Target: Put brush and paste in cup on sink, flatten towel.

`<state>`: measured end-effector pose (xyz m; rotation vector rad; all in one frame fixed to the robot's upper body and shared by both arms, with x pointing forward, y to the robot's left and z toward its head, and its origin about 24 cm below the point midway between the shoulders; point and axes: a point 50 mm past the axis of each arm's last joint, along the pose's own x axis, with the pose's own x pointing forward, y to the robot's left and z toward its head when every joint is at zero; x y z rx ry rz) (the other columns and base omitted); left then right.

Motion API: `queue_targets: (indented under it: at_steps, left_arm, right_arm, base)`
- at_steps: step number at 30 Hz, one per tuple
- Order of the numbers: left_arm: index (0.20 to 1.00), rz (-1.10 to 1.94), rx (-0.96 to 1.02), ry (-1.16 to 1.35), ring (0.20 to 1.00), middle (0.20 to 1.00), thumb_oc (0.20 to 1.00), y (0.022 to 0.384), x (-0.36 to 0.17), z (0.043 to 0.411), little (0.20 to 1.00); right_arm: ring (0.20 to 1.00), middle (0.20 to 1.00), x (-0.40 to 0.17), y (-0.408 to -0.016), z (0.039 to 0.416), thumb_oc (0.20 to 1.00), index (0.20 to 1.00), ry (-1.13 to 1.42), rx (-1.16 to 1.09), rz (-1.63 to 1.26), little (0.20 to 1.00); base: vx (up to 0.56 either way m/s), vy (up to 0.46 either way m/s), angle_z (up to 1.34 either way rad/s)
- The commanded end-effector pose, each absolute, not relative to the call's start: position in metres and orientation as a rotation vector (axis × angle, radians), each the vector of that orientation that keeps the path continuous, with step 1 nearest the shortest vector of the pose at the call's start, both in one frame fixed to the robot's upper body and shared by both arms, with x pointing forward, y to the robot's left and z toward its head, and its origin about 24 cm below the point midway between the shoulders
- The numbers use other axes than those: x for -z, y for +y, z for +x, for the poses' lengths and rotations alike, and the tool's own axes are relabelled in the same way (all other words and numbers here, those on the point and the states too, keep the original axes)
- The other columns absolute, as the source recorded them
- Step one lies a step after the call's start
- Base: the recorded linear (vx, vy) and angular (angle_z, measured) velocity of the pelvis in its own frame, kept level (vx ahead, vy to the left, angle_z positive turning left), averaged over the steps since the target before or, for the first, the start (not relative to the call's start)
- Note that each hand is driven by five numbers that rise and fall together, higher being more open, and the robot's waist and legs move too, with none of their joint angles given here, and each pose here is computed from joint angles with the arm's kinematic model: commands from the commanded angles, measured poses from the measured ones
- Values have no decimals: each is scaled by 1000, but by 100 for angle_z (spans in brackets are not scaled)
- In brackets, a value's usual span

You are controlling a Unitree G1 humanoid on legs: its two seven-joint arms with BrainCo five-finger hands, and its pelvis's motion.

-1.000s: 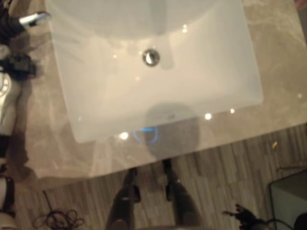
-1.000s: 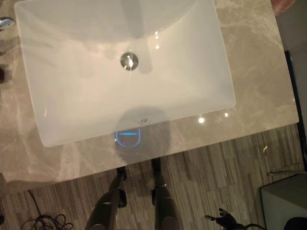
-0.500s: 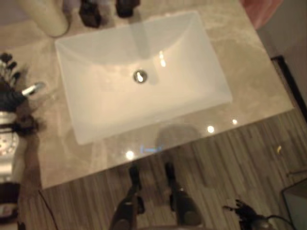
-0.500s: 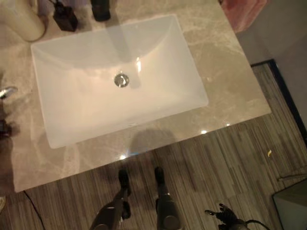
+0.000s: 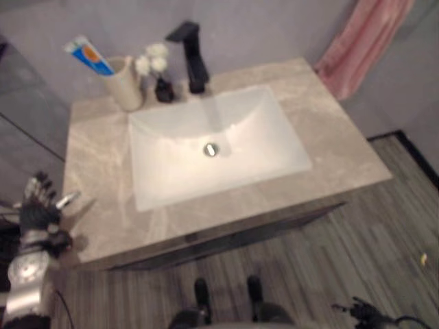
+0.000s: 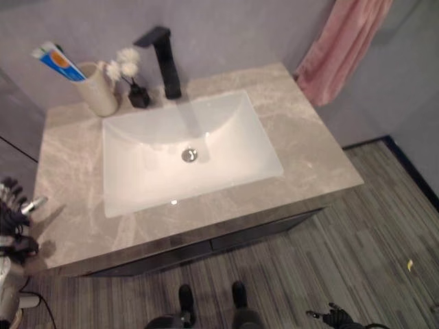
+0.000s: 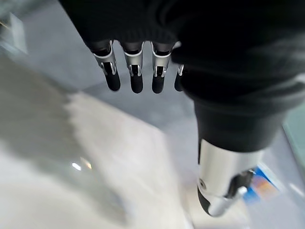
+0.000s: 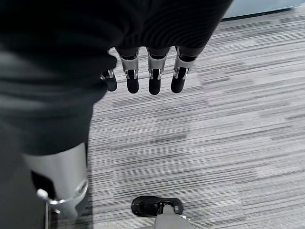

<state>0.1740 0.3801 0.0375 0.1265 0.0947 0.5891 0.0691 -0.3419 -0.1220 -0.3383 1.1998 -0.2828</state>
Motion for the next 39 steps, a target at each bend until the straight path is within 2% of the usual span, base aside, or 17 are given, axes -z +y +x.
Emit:
queue_targets:
  at_steps: [1,3,7,13,14,15,17,20,21,22,23,28,29,32,33,39]
  left_arm:
    - [1000,148,-730,94,1000,1000,1000,406,-40,148,1000]
    - [1000,128,-753,132,1000,1000,1000,407,-30,141,1000]
    - [1000,41,-909,314,1000,1000,1000,415,12,101,1000]
    - [1000,-15,-978,536,1000,1000,1000,408,51,67,1000]
    - [1000,-53,-978,669,1000,1000,1000,395,74,52,1000]
    - [1000,-53,-978,669,1000,1000,1000,395,74,52,1000]
    - [1000,-98,-930,917,1000,1000,1000,366,109,25,1000]
    - [1000,-141,-892,1017,1000,1000,1000,348,124,16,1000]
    - [1000,-106,-804,1178,1000,1000,1000,328,137,0,1000]
    - [1000,-106,-804,1178,1000,1000,1000,328,137,0,1000]
    - [1000,-71,-697,1292,1000,1000,1000,309,147,-8,1000]
    - [1000,-12,-522,1361,1000,1000,1000,284,157,-1,1000]
    - [1000,61,-399,1367,1000,1000,1000,274,161,12,1000]
    - [1000,193,-261,1342,1000,1000,1000,271,160,30,1000]
    - [1000,256,-213,1295,1000,1000,1000,275,157,48,1000]
    - [1000,361,-106,1233,1000,1000,1000,269,155,71,1000]
  right_arm:
    - [1000,1000,122,-350,44,1000,1000,1273,337,-343,1000]
    - [1000,1000,123,-350,41,1000,1000,1283,342,-337,1000]
    - [1000,1000,125,-348,34,1000,1000,1302,357,-321,1000]
    - [1000,1000,127,-346,24,1000,1000,1325,377,-314,1000]
    - [1000,1000,128,-344,21,1000,1000,1338,379,-312,1000]
    - [1000,1000,128,-344,21,1000,1000,1338,379,-312,1000]
    - [1000,1000,129,-343,25,1000,1000,1334,370,-322,1000]
    - [1000,1000,131,-339,26,1000,1000,1339,353,-326,1000]
    - [1000,1000,134,-334,27,1000,1000,1348,319,-337,1000]
    - [1000,1000,134,-334,27,1000,1000,1348,319,-337,1000]
    - [1000,1000,135,-331,30,1000,1000,1348,289,-354,1000]
    - [1000,1000,139,-325,26,1000,1000,1373,245,-372,1000]
    - [1000,1000,140,-322,26,1000,1000,1383,227,-381,1000]
    - [1000,1000,140,-321,28,1000,1000,1377,210,-397,1000]
    - [1000,1000,140,-321,29,1000,1000,1374,214,-404,1000]
    - [1000,1000,134,-329,51,1000,1000,1305,238,-440,1000]
  base:
    - [-21,-106,24]
    - [-10,-49,17]
    - [0,-94,6]
    - [-4,-98,8]
    - [-10,-74,2]
    - [-16,-133,2]
    - [-8,-89,-1]
    - [2,-92,-7]
    - [7,-70,-11]
    - [17,-140,-26]
    - [17,-113,-28]
    - [10,-122,-24]
    - [4,-127,-4]
    - [-32,-183,-8]
    - [-94,-244,-5]
    - [-60,-57,22]
